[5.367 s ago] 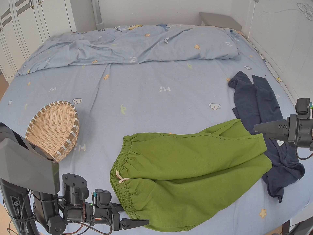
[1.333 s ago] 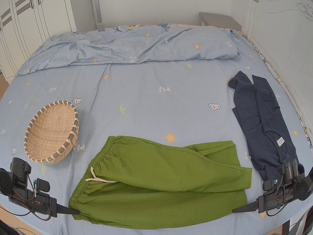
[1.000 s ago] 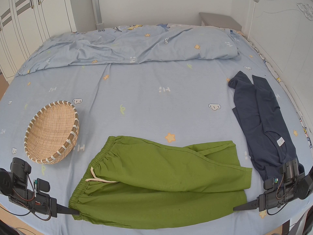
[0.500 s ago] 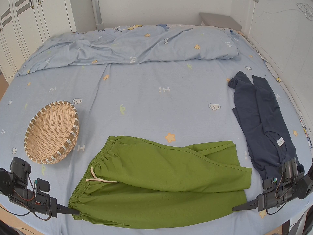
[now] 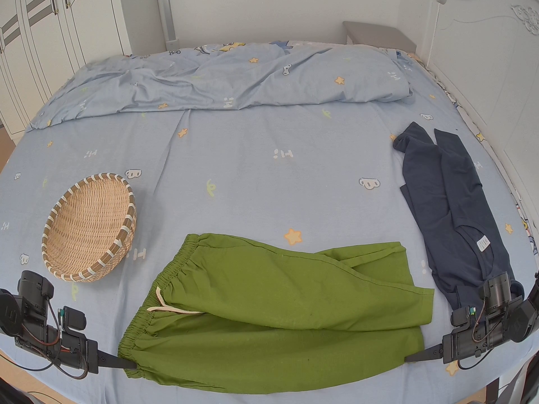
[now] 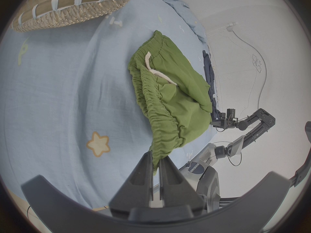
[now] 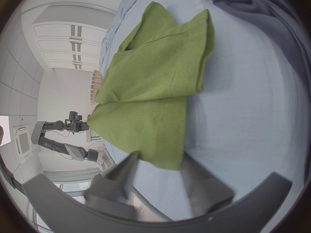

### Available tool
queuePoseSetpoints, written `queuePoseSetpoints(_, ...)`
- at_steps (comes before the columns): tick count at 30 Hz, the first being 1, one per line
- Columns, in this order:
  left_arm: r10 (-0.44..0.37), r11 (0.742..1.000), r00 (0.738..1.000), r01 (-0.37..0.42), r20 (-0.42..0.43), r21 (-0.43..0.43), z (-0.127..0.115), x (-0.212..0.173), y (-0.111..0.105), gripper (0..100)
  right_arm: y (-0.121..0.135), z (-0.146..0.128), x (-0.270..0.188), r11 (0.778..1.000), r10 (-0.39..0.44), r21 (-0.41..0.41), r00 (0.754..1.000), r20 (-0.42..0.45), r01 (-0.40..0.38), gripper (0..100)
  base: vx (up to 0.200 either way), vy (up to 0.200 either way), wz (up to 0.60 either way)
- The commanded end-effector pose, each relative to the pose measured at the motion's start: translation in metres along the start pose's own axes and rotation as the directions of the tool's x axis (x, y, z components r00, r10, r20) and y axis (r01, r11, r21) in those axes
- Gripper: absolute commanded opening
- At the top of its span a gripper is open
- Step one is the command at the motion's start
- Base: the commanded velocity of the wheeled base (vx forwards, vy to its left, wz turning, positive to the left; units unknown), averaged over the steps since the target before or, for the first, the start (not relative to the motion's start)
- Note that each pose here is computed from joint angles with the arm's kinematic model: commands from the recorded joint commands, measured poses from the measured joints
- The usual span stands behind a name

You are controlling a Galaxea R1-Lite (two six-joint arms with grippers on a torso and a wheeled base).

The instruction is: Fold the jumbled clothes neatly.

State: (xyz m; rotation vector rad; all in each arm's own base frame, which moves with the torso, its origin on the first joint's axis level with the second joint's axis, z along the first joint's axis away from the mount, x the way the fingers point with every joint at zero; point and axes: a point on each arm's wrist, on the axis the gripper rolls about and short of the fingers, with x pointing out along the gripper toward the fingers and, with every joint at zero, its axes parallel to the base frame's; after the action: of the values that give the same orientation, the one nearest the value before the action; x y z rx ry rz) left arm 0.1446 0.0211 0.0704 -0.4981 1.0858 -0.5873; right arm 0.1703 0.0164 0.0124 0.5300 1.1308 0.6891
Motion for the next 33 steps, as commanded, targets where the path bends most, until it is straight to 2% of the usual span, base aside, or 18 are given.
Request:
queuePoseSetpoints(1,0.000,1.000,1.000,0.000,0.001,0.000,0.000,0.000,0.000,0,0.000,0.000,0.000,1.000,0.004,0.003,1.000,0.001,-0.004,0,0.000,0.000,0.00)
queuePoseSetpoints(12,0.006,1.000,1.000,-0.006,0.008,-0.012,-0.001,-0.002,0.001,0,0.001,-0.009,-0.004,1.000,-0.001,0.022,1.000,-0.007,0.001,0,0.000,0.000,0.00)
queuePoseSetpoints(18,0.013,0.999,1.000,-0.014,-0.028,-0.034,-0.006,0.000,0.000,0,0.013,-0.023,-0.018,1.000,-0.019,-0.002,0.999,0.026,0.019,0,0.000,0.000,0.00)
queuePoseSetpoints(23,0.024,0.996,0.996,-0.031,-0.086,-0.088,-0.008,-0.002,-0.002,0,0.016,-0.029,-0.024,0.995,-0.096,0.028,0.995,0.014,0.095,0,0.000,0.000,0.00)
queuePoseSetpoints(25,0.055,0.993,0.993,-0.064,-0.102,-0.095,-0.009,-0.003,-0.001,0,0.016,-0.031,-0.024,0.990,-0.133,0.037,0.991,0.000,0.133,0,0.000,0.000,0.00)
queuePoseSetpoints(33,0.057,0.992,0.989,-0.072,-0.139,-0.108,-0.009,0.002,0.002,0,0.014,-0.034,-0.023,0.986,-0.153,0.056,0.988,-0.028,0.154,0,0.000,0.000,0.00)
